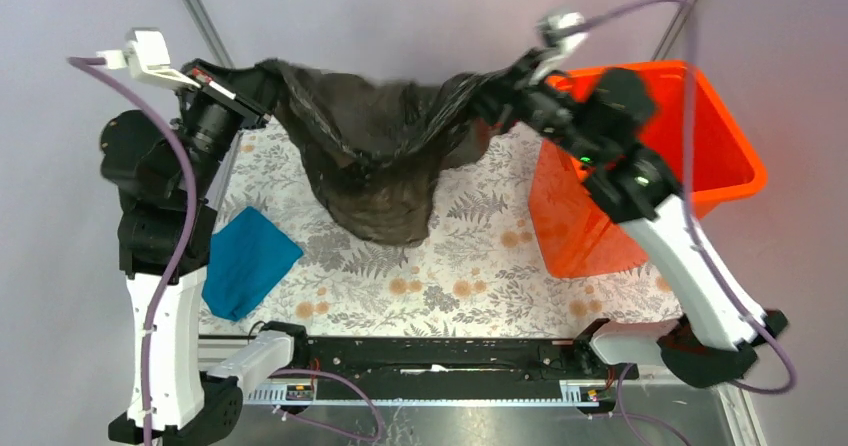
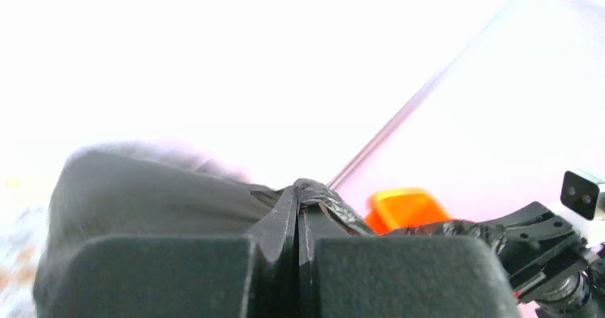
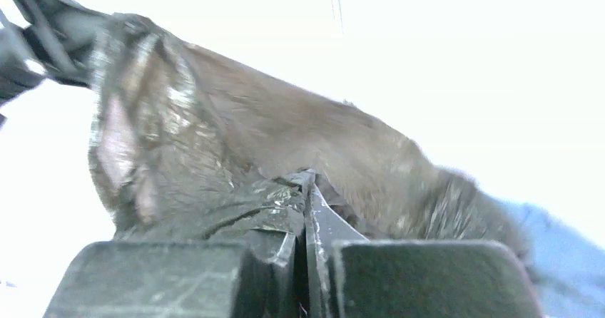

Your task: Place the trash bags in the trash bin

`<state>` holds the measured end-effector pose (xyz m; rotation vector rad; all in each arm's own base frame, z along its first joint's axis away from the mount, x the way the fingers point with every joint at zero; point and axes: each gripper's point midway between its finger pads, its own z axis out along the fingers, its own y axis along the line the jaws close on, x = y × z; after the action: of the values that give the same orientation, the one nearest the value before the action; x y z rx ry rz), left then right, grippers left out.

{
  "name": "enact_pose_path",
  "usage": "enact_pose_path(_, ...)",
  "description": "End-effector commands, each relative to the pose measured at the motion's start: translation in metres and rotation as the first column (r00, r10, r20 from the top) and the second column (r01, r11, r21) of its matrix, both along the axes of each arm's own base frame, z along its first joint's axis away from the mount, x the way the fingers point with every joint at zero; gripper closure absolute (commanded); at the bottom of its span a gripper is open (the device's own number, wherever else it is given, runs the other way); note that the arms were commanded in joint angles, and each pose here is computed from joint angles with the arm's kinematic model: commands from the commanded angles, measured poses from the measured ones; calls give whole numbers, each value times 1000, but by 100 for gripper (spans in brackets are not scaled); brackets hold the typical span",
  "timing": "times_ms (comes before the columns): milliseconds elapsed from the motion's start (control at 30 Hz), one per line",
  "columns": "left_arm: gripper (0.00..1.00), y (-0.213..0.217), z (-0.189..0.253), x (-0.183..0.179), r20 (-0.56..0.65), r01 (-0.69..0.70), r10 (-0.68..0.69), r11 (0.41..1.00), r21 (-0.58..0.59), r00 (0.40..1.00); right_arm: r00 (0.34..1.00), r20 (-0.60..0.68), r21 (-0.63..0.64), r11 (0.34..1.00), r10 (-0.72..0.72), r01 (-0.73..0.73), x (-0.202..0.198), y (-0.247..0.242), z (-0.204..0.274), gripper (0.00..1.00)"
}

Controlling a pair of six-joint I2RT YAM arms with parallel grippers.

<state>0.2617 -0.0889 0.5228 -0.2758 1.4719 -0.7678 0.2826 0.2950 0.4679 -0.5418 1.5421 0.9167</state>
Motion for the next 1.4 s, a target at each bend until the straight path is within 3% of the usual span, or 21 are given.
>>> enact_pose_path(0,100,-26,91,-60,340,200,-198,979,30,919,982,183,87,996,-41,25,-29,-31,66,93)
enact_pose_path(67,100,-15,47,-48,262,131,-124,991,-8,957,988,149,76,997,-34,22,-30,-30,37,91)
enact_pose_path(133,100,-4,-38,-26,46,44,-43,999,-19,998,999,32,2,1000,-24,24,-24,-24,-25,91)
enact_pose_path(233,100,10,-179,-27,-309,-25,40,998,52,950,977,-214,-127,991,0,-28,-32,-18,-137,92)
enact_pose_path(300,100,22,-228,-46,-401,-55,97,992,114,911,949,-316,-160,986,1,-54,-43,-21,-179,92)
enact_pose_path(367,100,35,-231,-61,-388,-104,157,983,152,908,949,-316,-161,986,-12,-41,-45,-25,-181,89)
enact_pose_path(467,100,39,-182,-59,-273,-133,171,979,151,947,967,-251,-184,983,-51,4,-26,-23,-149,86)
enact_pose_path(600,100,12,-103,-40,-156,-12,29,994,106,987,983,-174,-196,980,-57,22,3,-6,-89,89)
enact_pose_path(733,100,-18,-59,-35,-74,147,-143,987,59,987,982,-174,-173,984,-69,38,11,-2,-68,81)
enact_pose_path(867,100,-23,-99,-21,-168,171,-159,984,55,973,956,-223,-259,957,-192,132,20,-19,-111,74)
enact_pose_path(1000,100,14,-152,-3,-315,-41,79,991,125,946,941,-220,-353,920,-258,170,22,-35,-134,76)
enact_pose_path(1100,100,53,-182,0,-373,-234,299,949,210,879,939,-197,-415,891,-283,182,22,-44,-153,71)
enact_pose_path(1200,100,75,-207,-3,-399,-328,416,905,272,817,942,-226,-457,881,-248,123,16,-42,-178,66)
enact_pose_path(1367,100,60,-230,0,-419,-258,337,937,234,843,941,-314,-468,883,-128,-37,-20,-17,-220,50)
